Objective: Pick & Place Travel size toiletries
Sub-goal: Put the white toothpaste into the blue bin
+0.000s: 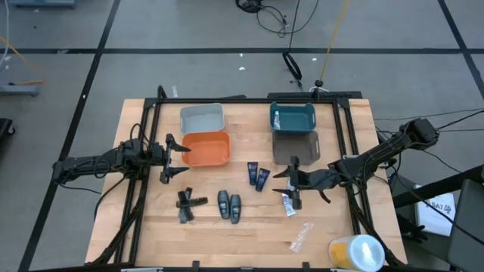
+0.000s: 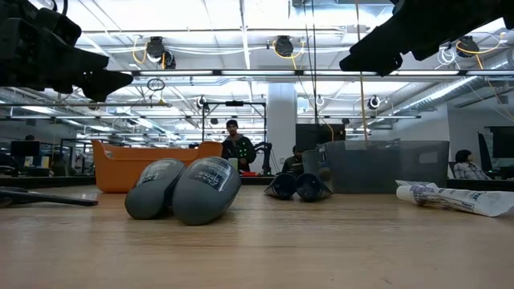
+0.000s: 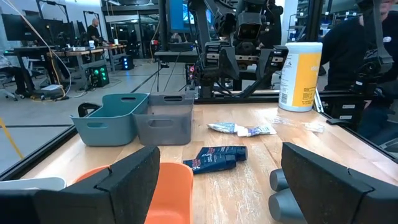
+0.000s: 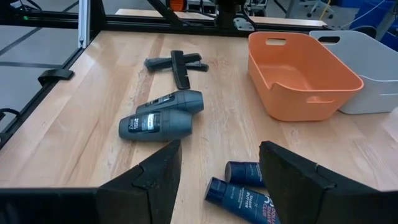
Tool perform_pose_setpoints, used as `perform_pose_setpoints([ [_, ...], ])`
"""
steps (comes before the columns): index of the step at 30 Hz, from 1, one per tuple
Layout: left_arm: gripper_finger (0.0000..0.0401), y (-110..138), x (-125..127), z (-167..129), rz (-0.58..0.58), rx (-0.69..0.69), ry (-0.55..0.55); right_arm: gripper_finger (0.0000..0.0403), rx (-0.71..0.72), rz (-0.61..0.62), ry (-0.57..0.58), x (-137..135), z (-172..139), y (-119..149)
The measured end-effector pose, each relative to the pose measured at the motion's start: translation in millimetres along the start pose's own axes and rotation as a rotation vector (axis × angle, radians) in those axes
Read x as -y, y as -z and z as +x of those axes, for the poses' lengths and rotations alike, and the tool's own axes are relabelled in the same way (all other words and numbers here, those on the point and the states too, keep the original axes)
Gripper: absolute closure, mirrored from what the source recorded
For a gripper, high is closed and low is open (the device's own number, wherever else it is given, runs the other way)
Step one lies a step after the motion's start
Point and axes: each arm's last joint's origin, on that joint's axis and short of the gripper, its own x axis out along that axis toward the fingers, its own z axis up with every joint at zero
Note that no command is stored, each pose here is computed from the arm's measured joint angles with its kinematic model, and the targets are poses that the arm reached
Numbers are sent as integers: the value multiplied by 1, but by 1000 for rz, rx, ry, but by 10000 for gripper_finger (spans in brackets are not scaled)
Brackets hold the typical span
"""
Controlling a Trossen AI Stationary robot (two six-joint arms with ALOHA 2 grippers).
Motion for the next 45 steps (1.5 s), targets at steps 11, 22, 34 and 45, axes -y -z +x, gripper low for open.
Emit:
perform_pose_setpoints([
  [11, 73, 0, 0, 0, 0, 0, 0, 196, 0, 0, 0, 0, 0, 0],
  [22, 73, 0, 0, 0, 0, 0, 0, 195, -21, -8, 4, 0, 0, 2],
  [34, 73, 0, 0, 0, 0, 0, 0, 195, -176, 10, 142, -22, -6, -31],
  [45, 73, 0, 0, 0, 0, 0, 0, 195, -571, 445, 289, -30, 1, -4],
])
